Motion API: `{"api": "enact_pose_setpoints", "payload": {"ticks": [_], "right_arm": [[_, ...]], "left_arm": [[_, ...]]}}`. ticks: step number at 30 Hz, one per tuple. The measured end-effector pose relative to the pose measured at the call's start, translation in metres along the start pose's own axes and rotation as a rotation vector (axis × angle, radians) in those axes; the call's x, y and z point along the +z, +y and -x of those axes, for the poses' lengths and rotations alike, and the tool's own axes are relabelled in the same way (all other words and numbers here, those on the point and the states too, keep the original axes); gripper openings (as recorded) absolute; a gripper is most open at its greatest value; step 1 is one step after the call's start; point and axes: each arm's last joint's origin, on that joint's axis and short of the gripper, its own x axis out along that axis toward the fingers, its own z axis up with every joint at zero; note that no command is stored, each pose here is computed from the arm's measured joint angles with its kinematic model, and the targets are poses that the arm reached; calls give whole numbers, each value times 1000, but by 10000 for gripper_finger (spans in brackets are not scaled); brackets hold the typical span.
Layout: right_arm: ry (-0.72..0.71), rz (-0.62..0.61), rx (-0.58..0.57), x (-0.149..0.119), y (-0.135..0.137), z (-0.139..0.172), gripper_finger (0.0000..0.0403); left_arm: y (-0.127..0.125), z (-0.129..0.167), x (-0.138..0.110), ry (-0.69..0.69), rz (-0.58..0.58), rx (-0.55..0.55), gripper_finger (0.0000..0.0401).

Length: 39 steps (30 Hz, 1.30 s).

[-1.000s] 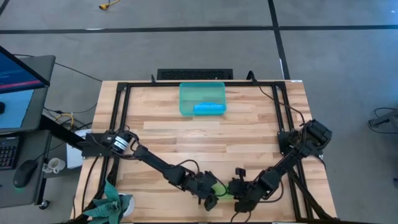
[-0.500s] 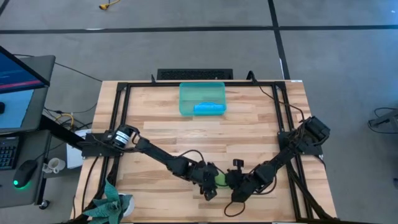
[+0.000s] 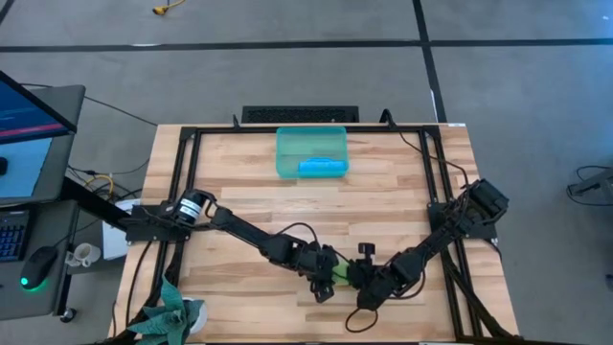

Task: Roll microfiber towels into tight, uniform cylinder then place into a basket
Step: Put the green microfiber cloth into the blue bin

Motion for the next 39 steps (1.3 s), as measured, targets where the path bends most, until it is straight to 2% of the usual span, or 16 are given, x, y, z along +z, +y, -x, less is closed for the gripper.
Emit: {"api": "enact_pose_setpoints", "payload": {"ticks": [11,17,24,31,39], "right_arm": [[-6,-28,2,-1,2,0,107],[-6,-31,5,-1,2,0,107],[-5,-33,10,-1,2,0,107],[-5,-34,11,-1,2,0,107],[-12,-40,16,0,3,0,107]], "left_arm": [[-8,0,-7,-69,-18,69,130],[-8,0,-6,-41,-63,40,130],[-15,15,-2,-74,-119,47,130],[-17,25,2,-68,-128,25,130],[-15,49,1,-4,-117,119,130]]}}
